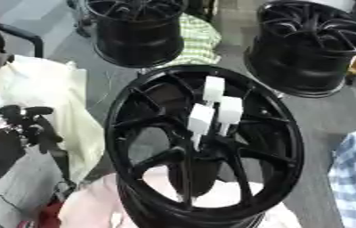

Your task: Pull the pin out of the wheel hub.

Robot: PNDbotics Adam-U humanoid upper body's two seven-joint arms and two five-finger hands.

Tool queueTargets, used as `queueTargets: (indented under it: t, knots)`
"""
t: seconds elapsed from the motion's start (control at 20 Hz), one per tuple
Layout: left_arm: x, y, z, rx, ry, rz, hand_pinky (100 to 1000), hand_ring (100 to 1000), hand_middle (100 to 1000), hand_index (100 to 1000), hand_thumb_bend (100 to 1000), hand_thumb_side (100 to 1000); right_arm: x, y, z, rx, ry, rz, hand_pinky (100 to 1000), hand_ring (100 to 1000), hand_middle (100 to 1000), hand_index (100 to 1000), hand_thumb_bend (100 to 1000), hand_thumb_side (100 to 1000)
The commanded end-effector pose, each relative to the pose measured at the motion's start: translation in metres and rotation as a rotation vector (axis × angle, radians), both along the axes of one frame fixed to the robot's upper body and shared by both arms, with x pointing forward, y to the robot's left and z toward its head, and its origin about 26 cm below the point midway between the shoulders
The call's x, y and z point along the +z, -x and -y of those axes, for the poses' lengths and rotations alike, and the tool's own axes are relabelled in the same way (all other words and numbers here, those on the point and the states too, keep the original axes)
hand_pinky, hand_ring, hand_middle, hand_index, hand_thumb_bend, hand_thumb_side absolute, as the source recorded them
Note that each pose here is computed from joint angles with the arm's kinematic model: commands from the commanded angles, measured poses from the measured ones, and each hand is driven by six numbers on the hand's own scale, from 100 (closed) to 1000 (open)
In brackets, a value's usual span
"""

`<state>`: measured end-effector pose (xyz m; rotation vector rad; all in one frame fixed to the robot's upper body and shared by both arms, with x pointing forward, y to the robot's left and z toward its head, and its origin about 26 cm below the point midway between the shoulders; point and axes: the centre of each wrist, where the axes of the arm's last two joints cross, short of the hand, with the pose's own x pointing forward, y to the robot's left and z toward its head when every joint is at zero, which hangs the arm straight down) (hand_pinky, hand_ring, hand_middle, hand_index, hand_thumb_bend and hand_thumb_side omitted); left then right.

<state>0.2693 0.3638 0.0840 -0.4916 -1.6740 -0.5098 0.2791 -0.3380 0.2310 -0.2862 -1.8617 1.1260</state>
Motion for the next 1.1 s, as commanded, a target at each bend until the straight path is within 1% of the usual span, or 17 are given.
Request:
queueTargets:
  t: [0.05, 0.15, 0.25, 0.45, 0.55, 0.75, 0.95, 1.1]
  knots:
    - [0.012, -0.001, -0.002, -0.014, -0.039, 0.018, 725, 386, 537, 826, 100, 918, 0.024, -0.003, -0.013, 0.107, 0.1, -0.1, 825, 855, 887, 924, 563, 300]
    - [0.012, -0.002, -0.001, -0.017, -0.04, 0.018, 725, 392, 538, 826, 100, 919, 0.034, -0.008, -0.025, 0.146, 0.149, -0.151, 858, 872, 894, 934, 584, 296]
    - [0.012, -0.002, 0.0, -0.021, -0.041, 0.016, 725, 390, 538, 826, 100, 922, 0.042, -0.011, -0.038, 0.158, 0.179, -0.191, 880, 886, 902, 944, 606, 286]
    - [0.012, -0.004, 0.004, -0.033, -0.042, 0.017, 726, 388, 538, 826, 100, 921, 0.048, -0.019, -0.057, 0.133, 0.199, -0.265, 888, 898, 908, 953, 618, 262]
    - [0.012, -0.005, 0.005, -0.036, -0.042, 0.019, 726, 388, 538, 826, 100, 922, 0.045, -0.028, -0.061, 0.108, 0.206, -0.304, 891, 901, 910, 955, 624, 251]
    - [0.012, -0.006, 0.008, -0.047, -0.041, 0.019, 726, 385, 538, 826, 100, 925, 0.035, -0.054, -0.064, 0.077, 0.218, -0.363, 893, 903, 912, 960, 633, 234]
    - [0.011, -0.009, 0.013, -0.06, -0.039, 0.021, 726, 388, 538, 826, 100, 924, 0.022, -0.077, -0.067, 0.062, 0.258, -0.406, 889, 896, 907, 959, 624, 216]
    - [0.012, -0.01, 0.014, -0.065, -0.034, 0.022, 727, 395, 538, 827, 100, 925, 0.011, -0.089, -0.072, 0.064, 0.299, -0.437, 890, 896, 906, 959, 621, 203]
